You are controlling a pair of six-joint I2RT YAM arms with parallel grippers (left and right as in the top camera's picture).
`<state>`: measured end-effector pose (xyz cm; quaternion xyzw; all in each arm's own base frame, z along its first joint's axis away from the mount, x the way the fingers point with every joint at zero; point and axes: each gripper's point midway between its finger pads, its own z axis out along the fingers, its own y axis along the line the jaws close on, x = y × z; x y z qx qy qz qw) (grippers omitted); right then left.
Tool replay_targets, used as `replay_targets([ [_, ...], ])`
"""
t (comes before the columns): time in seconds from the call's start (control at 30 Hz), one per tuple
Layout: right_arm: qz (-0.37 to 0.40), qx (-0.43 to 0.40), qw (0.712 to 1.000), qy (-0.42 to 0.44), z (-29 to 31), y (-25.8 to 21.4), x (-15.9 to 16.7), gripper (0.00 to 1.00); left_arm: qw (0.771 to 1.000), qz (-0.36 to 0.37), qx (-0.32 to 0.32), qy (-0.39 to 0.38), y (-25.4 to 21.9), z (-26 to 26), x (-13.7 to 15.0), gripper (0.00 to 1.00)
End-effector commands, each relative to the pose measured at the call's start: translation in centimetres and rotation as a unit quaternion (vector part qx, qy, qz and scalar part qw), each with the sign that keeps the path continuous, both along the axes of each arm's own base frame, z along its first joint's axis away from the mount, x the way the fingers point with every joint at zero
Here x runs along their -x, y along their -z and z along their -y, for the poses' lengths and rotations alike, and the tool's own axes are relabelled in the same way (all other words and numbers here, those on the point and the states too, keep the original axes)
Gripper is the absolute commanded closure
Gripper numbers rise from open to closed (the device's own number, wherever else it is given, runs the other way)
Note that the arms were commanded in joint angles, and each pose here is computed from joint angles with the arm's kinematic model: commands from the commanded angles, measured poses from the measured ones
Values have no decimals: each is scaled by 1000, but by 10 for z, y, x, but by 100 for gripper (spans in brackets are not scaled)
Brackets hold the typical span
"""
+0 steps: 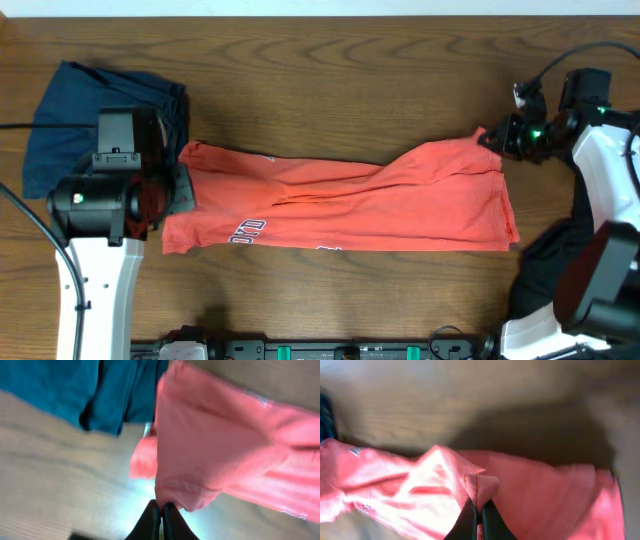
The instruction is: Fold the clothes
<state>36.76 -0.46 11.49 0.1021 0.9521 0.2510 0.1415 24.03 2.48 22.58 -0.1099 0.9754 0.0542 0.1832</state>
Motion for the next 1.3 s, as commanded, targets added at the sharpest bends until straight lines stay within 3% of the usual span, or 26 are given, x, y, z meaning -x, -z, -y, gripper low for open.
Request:
replay_targets([
  [0.0, -62, 100, 990, 76, 44, 0, 27, 99, 1000, -24, -6, -4, 0, -4, 9, 94],
  [0.2, -160, 161, 969, 103, 62, 16, 66, 98, 997, -54, -49, -19, 5, -19, 17, 94],
  [0.5, -181, 174, 962, 104, 66, 25, 78, 87, 995, -77, -53, -19, 14, -20, 13, 94],
  [0.63, -182, 175, 962, 103, 66, 26, 78, 67, 995, -87, -53, -19, 18, -20, 12, 83],
  [0.73, -169, 178, 964, 105, 68, 25, 72, 63, 995, -88, -41, -15, 20, -16, 11, 63],
  [0.8, -148, 158, 971, 103, 62, 24, 62, 62, 996, -86, -26, -11, 20, -11, 10, 59],
  [0.93, -55, 55, 997, 13, 22, 10, 34, 62, 997, -80, 8, -2, 22, 1, 6, 56],
  [1.03, -5, -8, 1000, -28, -1, -4, 22, 62, 995, -88, 48, 9, 27, 15, 9, 57],
  [1.27, 5, -21, 998, -55, -23, -8, 20, 61, 990, -131, 54, -24, 83, 13, 21, 57],
])
